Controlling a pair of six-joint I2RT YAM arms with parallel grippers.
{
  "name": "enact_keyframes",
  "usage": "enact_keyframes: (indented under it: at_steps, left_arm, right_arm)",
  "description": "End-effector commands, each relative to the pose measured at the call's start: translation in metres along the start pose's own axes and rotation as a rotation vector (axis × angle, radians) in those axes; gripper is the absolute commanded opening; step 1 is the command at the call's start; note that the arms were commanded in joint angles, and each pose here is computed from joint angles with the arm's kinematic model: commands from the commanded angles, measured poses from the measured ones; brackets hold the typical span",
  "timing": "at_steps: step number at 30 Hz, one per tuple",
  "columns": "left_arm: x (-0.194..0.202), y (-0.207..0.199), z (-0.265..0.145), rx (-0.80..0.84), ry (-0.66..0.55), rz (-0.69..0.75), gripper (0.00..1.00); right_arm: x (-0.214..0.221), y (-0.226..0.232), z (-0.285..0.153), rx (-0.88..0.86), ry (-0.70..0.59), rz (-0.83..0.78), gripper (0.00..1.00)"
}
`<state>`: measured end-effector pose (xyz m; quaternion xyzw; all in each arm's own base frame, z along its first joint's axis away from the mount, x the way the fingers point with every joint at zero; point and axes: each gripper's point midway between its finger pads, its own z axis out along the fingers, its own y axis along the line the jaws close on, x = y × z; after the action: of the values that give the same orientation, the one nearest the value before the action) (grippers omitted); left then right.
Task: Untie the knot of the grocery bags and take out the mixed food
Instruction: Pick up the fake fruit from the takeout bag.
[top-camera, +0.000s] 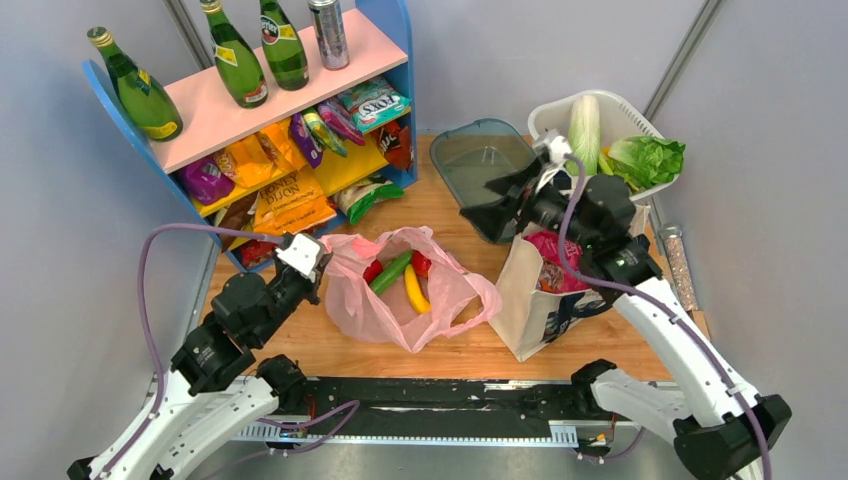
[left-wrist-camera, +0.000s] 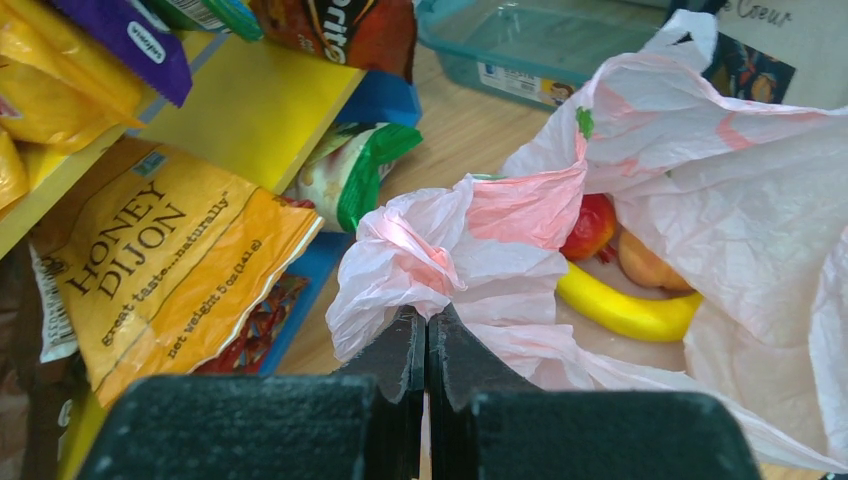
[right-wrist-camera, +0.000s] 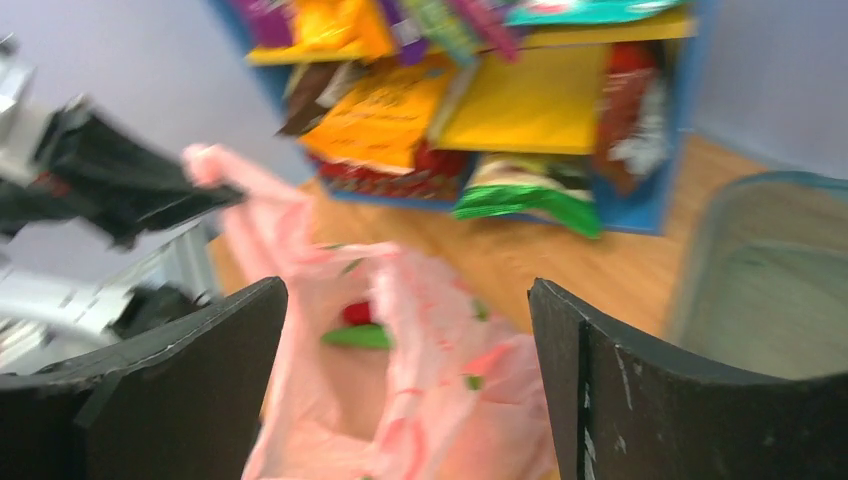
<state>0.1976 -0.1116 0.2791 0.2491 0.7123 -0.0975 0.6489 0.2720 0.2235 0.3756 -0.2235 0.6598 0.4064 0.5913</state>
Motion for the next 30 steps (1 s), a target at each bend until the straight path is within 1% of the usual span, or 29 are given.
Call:
enact_keyframes:
  at_steps: [1,5,7,9,13,15,18,23,30]
  left_arm:
    - [-0.008,-0.01,0.005,0.059,-0.028,0.017,0.0]
    - [-0.005,-0.011,0.008,0.062,-0.005,0.022,0.0]
    - [-0.005,-0.012,0.01,0.064,0.004,0.025,0.0]
    - [-0.003,-0.012,0.011,0.065,0.011,0.027,0.0]
    - [-0.002,-0.012,0.012,0.065,0.014,0.027,0.0]
    - [-0.001,-0.013,0.012,0.065,0.016,0.028,0.0]
    - [0.001,-0.013,0.014,0.065,0.024,0.029,0.0]
    - [0.002,-0.013,0.014,0.063,0.03,0.03,0.0]
    - [0.004,-0.012,0.015,0.055,0.038,0.032,0.0]
  right_arm:
    - [0.032,0.079,0.006,-0.251,0.081,-0.091,0.88]
    - [0.085,0.121,0.021,-0.347,0.205,-0.062,0.75]
    - [0.114,0.129,0.029,-0.334,0.271,-0.055,0.71]
    - [0.141,0.128,0.039,-0.256,0.329,-0.048,0.66]
    - [0.175,0.112,0.056,-0.027,0.405,-0.009,0.58]
    - [0.191,0.104,0.059,0.049,0.432,0.024,0.56]
    - [0.217,0.089,0.061,0.147,0.475,0.066,0.5]
    - [0.249,0.069,0.063,0.26,0.532,0.045,0.49]
    - [0.287,0.061,0.071,0.326,0.616,-0.01,0.48]
